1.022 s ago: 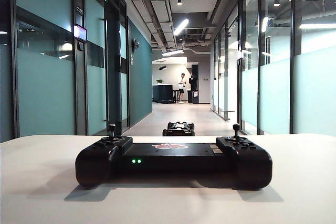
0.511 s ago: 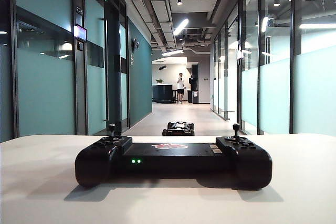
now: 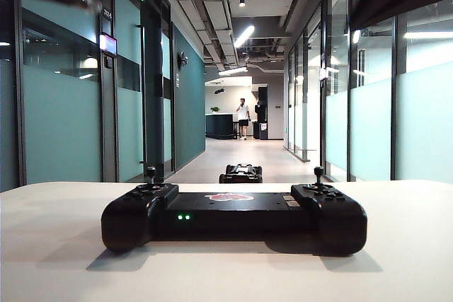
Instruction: Push the left joystick on the remote control sitting on the white table forward to make the robot dog walk in a straight line until it approaches the door.
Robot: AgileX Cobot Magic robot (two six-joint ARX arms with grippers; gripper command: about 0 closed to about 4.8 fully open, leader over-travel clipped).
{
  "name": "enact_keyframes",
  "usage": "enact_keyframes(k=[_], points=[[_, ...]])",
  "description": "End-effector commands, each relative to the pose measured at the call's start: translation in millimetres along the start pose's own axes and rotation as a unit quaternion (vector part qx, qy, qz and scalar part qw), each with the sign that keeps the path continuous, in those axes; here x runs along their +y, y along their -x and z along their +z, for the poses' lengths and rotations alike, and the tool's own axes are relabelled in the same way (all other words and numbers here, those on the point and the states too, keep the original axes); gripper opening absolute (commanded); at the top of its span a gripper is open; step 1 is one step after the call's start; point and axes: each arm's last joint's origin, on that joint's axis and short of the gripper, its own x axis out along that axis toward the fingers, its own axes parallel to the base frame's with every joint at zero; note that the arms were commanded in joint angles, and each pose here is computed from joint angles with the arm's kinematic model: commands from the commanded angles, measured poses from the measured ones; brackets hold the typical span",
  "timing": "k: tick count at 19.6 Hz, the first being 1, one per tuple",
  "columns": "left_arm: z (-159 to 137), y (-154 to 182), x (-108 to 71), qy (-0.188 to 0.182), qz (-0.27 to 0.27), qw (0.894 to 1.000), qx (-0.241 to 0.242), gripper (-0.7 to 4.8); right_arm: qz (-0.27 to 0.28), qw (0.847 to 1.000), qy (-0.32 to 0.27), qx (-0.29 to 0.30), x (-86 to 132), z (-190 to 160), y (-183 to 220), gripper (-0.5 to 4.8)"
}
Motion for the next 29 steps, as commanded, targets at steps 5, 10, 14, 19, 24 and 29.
enact_keyframes(k=[5,10,14,19,24,29], points=[[0.1,-3.8,-6.7,-0.007,-0.047,0.999,0.015,-0.05,-0.046,0.990,-0.048,0.127,8.5,10.6,-30.8,-0.01],[2.1,-3.8,-7.2,-0.010,-0.049,0.999,0.005,-0.05,-0.030,0.969,-0.055,0.239,13.3,5.8,-58.7,4.15],[3.3,-3.7,-7.9,-0.012,-0.059,0.998,0.001,-0.05,-0.047,0.948,-0.060,0.308,11.0,-6.9,-81.9,4.14],[3.2,-3.7,-8.2,-0.012,-0.065,0.998,0.002,-0.05,-0.060,0.940,-0.060,0.330,9.2,-13.8,-93.5,4.13],[3.1,-3.6,-8.6,-0.012,-0.071,0.997,0.003,-0.05,-0.071,0.932,-0.056,0.350,7.1,-20.7,-104.9,4.13],[3.1,-3.6,-8.6,-0.012,-0.071,0.997,0.003,-0.05,-0.090,0.928,-0.042,0.360,7.2,-27.6,-115.2,4.13]])
